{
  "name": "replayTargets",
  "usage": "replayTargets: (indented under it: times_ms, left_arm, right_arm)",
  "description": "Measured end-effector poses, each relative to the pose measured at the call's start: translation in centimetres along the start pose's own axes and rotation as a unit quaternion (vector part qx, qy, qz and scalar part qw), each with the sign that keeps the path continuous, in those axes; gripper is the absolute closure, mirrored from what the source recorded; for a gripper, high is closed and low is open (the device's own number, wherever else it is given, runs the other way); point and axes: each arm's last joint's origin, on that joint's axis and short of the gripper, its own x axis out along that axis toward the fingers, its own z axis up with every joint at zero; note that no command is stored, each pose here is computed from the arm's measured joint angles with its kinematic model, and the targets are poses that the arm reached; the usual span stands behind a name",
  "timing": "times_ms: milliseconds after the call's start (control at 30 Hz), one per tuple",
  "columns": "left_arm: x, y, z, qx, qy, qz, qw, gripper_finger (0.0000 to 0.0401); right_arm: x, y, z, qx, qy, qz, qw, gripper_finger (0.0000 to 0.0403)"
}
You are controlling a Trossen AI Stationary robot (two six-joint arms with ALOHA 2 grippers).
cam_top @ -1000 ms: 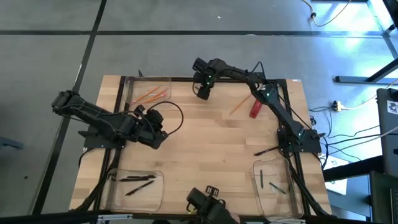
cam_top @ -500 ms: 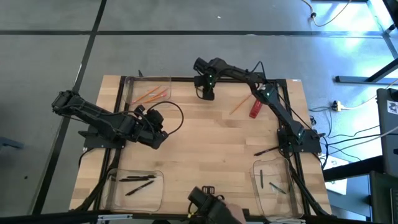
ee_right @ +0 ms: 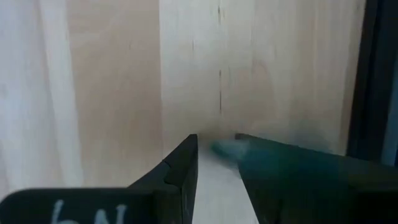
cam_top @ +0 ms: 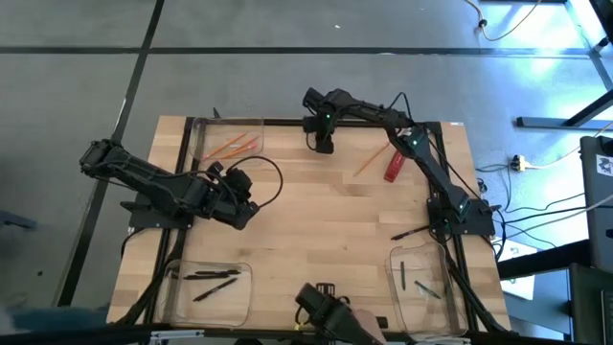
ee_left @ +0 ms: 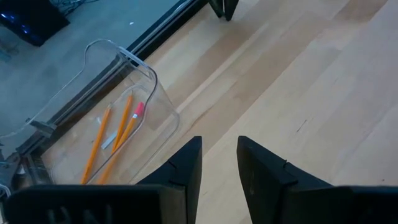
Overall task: Sort crayons/erasers/pens/pencils in bins
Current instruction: Put the green crayon into the bottom right transparent bin
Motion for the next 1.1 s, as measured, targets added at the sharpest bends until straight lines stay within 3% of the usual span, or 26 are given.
replayTargets:
  times_ms: [633, 1100]
  left_arm:
    - [0.0, 0.0, 0.0, 0.0, 0.0, 0.0, 1.0, 0.0306]
    - [0.0, 0.01, 0.0, 0.001, 0.0, 0.0, 1.0, 0.0306]
  right_arm:
    - [0.3, -0.03, -0.03, -0.011, 0.0, -0.007, 1.0, 0.0294]
    - [0.38, -0.12, 0.06, -0.007, -0.005, -0.012, 1.0, 0.0372]
